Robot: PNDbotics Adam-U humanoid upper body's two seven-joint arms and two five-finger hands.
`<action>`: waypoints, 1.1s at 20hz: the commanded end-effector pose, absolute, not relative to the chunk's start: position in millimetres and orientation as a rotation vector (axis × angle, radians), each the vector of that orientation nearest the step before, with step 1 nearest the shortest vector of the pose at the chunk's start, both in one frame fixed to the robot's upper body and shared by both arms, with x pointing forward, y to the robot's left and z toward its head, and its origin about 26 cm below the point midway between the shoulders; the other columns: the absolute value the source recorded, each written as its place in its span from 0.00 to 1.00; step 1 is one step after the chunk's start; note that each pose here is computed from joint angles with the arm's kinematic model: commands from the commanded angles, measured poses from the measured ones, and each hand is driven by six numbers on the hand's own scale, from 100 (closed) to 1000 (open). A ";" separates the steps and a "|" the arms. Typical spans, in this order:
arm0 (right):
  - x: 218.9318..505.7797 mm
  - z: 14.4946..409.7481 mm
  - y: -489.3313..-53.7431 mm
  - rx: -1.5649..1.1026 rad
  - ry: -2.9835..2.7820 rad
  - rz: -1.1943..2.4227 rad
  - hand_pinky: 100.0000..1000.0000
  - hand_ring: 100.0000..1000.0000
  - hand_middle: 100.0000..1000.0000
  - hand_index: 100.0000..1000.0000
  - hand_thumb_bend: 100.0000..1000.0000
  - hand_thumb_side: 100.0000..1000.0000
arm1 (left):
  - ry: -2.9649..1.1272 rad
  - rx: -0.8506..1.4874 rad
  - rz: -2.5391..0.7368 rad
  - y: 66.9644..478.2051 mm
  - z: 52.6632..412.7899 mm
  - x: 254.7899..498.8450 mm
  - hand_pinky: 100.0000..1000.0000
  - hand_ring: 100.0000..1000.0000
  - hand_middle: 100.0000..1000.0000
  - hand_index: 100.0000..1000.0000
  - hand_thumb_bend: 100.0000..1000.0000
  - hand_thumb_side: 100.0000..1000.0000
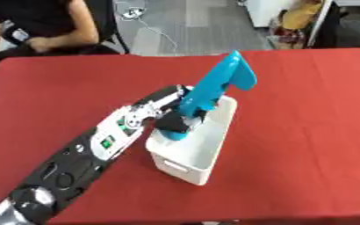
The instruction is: Pick up objects on the table and place them in the box.
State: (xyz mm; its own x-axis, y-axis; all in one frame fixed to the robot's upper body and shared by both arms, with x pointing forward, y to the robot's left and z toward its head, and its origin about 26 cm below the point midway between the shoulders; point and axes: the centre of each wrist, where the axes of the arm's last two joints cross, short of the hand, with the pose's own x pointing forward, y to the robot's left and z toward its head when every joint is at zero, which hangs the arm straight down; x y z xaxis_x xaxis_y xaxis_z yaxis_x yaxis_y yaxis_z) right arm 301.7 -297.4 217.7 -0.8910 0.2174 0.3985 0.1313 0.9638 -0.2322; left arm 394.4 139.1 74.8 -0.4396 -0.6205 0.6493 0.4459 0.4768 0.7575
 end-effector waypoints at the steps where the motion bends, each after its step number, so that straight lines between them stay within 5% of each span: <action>1: 300.0 228.1 -297.1 -0.255 -2.716 0.298 0.77 0.88 0.87 0.94 0.00 0.98 | -1.639 0.191 -1.230 138.5 83.5 396.4 0.12 0.12 0.26 0.38 0.00 0.20; 5: 300.0 228.1 -297.3 -0.256 -2.716 0.299 0.77 0.88 0.87 0.94 0.00 0.98 | -1.632 0.228 -1.252 138.9 85.5 396.3 0.29 0.27 0.40 0.50 0.00 0.20; 8: 299.9 228.0 -297.4 -0.257 -2.715 0.299 0.77 0.88 0.87 0.94 0.00 0.98 | -1.651 0.257 -1.250 139.2 88.8 396.2 0.42 0.41 0.51 0.65 0.00 0.38; 13: 299.9 227.9 -297.5 -0.257 -2.715 0.299 0.77 0.88 0.87 0.94 0.00 0.98 | -1.668 0.280 -1.252 139.2 90.3 395.6 0.51 0.49 0.58 0.72 0.00 0.57; 19: 299.8 227.8 -297.7 -0.258 -2.714 0.300 0.77 0.88 0.87 0.94 0.00 0.98 | -1.683 0.296 -1.252 139.2 92.2 395.3 0.59 0.57 0.66 0.79 0.01 0.66; 22: 299.8 227.8 -297.7 -0.259 -2.714 0.300 0.77 0.88 0.87 0.94 0.00 0.98 | -1.682 0.300 -1.260 139.1 92.5 395.2 0.61 0.58 0.67 0.79 0.10 0.70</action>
State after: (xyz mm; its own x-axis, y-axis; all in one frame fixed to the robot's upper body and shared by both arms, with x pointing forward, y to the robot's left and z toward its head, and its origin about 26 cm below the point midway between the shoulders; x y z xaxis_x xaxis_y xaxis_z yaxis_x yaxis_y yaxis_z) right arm 301.7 -297.4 217.7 -0.8910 0.2175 0.3984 0.1314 0.9638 -0.2321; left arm 393.1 140.4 80.1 -0.4691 -0.6851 0.5573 0.3650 0.4242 0.8288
